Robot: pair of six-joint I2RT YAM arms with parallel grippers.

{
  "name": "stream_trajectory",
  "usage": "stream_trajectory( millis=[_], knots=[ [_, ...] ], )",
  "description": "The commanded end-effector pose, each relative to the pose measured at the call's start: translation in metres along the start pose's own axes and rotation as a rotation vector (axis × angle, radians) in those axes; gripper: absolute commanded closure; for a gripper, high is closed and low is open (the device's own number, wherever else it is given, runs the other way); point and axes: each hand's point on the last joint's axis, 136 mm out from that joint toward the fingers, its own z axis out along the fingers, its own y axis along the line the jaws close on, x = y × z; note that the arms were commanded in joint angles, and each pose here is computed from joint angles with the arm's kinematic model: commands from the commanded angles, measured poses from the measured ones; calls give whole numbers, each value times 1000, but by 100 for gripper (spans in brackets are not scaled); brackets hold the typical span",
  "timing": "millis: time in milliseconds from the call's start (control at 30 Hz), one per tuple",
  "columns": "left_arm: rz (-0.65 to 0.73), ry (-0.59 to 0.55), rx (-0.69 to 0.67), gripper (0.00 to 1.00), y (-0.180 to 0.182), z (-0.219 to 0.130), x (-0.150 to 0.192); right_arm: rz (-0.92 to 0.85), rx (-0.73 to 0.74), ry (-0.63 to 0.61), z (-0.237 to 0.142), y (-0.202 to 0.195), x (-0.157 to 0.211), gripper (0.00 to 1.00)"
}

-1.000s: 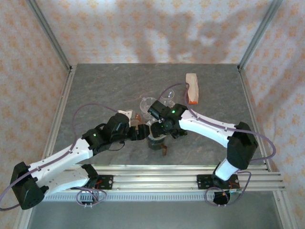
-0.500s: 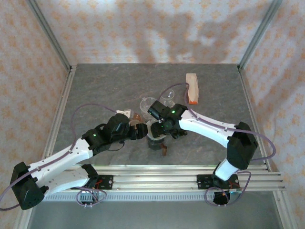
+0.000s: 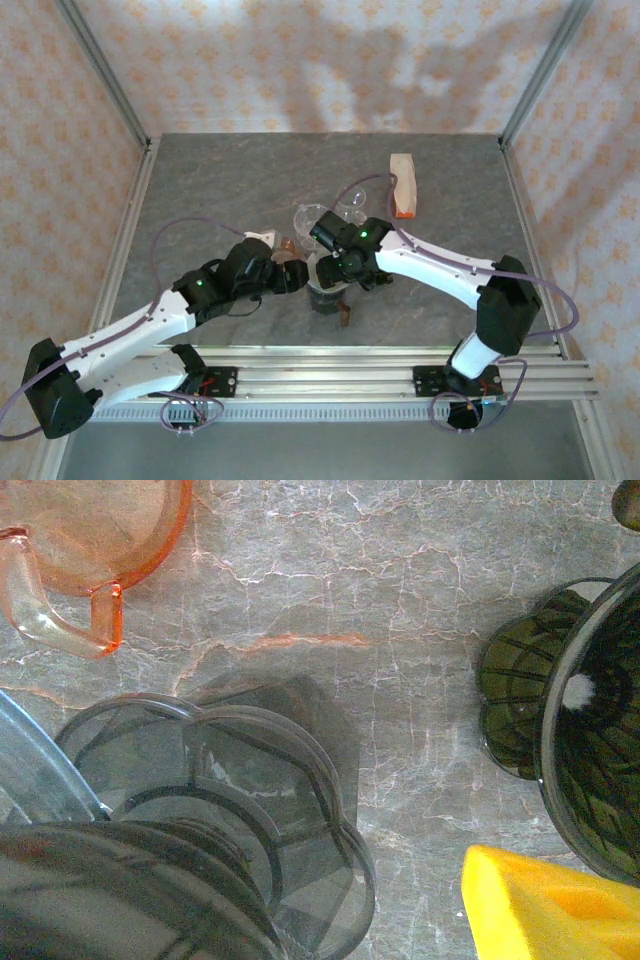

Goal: Place the coffee filter in the dripper

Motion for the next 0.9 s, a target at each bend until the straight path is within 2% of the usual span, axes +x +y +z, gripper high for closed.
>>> stream_trajectory(
  millis=[0,533,867],
  knots=[
    [12,36,-41,33,8,1,9,14,8,-65,-14,1,-12,28],
    [8,38,-30,33,5,3,9,70,-32,-225,-74,-14,-24,26],
    [2,41,-31,33,5,5,9,102,16,-250,-81,-35,-11,35]
  ],
)
